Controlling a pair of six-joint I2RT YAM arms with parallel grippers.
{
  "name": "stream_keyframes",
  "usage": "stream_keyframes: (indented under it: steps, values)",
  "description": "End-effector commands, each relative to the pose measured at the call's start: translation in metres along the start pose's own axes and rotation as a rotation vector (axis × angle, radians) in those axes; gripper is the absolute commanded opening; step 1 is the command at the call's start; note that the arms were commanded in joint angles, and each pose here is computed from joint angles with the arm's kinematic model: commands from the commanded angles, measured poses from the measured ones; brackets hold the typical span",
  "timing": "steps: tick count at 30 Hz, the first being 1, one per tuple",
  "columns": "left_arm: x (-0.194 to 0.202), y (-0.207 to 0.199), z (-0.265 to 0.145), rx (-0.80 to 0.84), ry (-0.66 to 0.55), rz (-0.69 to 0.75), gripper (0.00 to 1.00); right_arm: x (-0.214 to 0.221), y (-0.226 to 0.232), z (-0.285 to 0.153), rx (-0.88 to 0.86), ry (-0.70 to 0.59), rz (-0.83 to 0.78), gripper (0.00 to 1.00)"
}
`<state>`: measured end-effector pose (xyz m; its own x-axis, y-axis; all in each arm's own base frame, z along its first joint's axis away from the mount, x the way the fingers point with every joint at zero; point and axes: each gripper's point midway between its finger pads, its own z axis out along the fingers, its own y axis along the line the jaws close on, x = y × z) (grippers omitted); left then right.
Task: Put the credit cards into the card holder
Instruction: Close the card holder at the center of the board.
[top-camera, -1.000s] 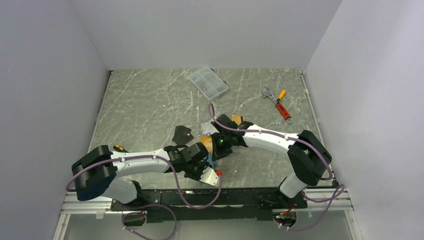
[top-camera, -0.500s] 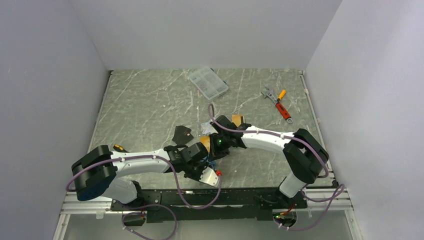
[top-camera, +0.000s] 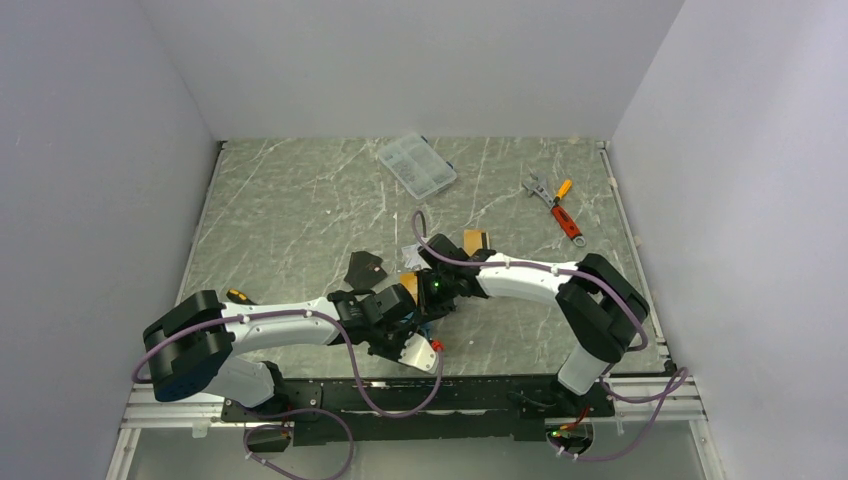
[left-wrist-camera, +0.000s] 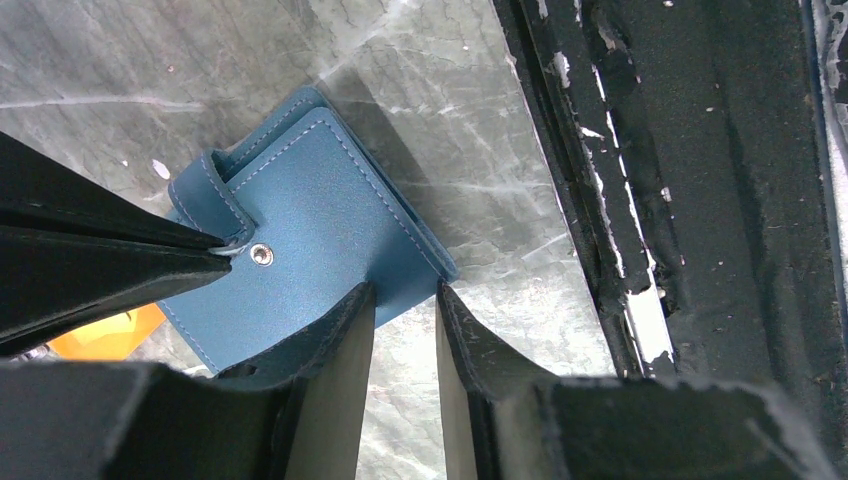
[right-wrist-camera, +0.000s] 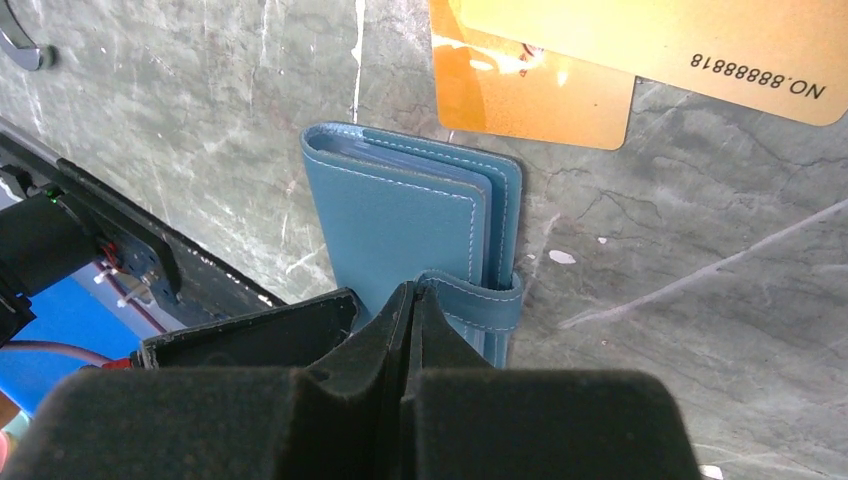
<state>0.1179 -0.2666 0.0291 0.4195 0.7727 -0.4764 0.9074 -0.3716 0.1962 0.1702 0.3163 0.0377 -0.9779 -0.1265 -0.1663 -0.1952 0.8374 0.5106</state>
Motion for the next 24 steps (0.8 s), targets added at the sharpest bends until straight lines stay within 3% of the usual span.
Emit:
stream_keyframes:
  steps: [1, 24]
  values:
    - [-0.006, -0.004, -0.003, 0.026, -0.026, 0.007, 0.34, 0.0, -0.001, 0.008, 0.038, -0.007, -0.012, 0.0]
    - [-0.002, -0.001, -0.009, 0.009, -0.029, 0.003, 0.33, 0.034, -0.025, 0.027, 0.313, 0.109, -0.167, 0.0]
